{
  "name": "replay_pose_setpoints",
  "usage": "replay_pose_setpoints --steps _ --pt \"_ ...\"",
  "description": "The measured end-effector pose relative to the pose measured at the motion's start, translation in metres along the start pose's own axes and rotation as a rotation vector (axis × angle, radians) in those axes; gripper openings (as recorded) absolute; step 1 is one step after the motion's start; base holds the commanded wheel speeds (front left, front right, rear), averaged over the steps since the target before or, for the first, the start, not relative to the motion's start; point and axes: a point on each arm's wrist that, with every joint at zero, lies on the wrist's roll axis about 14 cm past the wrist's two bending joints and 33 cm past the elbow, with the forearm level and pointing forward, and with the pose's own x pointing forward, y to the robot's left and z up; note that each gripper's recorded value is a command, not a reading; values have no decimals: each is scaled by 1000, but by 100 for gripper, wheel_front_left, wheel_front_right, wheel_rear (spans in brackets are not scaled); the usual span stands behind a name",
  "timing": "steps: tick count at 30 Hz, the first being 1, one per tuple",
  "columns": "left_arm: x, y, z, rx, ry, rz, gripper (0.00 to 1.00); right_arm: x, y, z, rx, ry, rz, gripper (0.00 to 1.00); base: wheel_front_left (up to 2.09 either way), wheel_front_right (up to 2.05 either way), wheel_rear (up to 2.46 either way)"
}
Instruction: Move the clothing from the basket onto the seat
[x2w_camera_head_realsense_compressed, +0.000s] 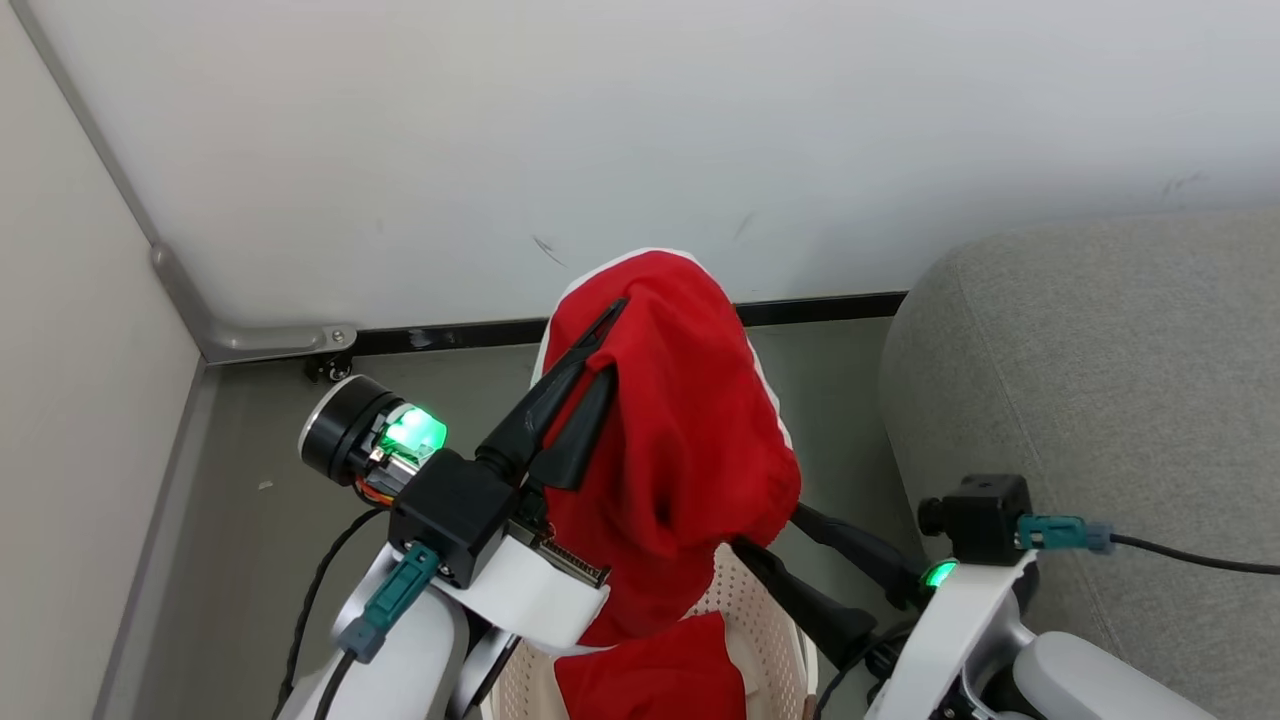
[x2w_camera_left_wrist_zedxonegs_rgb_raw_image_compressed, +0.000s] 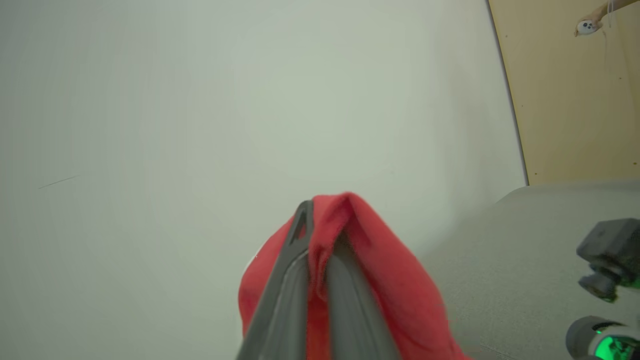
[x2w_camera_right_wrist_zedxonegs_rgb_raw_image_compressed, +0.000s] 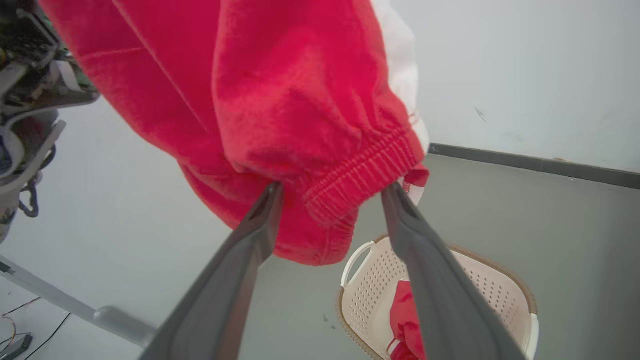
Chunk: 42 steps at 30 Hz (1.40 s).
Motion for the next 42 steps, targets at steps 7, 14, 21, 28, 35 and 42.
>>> replay_pose_setpoints --steps 7,14,21,28,35,42 --pt "-2 0 -1 2 5 -1 0 9 34 17 -66 -23 132 100 0 0 0" --pt "-1 -1 -3 -1 7 -4 0 5 31 20 -63 -44 136 100 0 0 0" --pt "0 -6 -3 -8 7 -23 0 5 24 35 -62 -107 123 100 0 0 0" --pt "1 -10 -5 -17 10 -34 0 12 34 63 -93 -212 160 100 0 0 0" --pt "-4 -12 -14 -37 39 -29 0 14 23 55 -152 -192 133 31 0 0 0" --pt "-15 -9 -33 -72 100 -2 0 12 14 52 -157 -201 102 0 0 0 0"
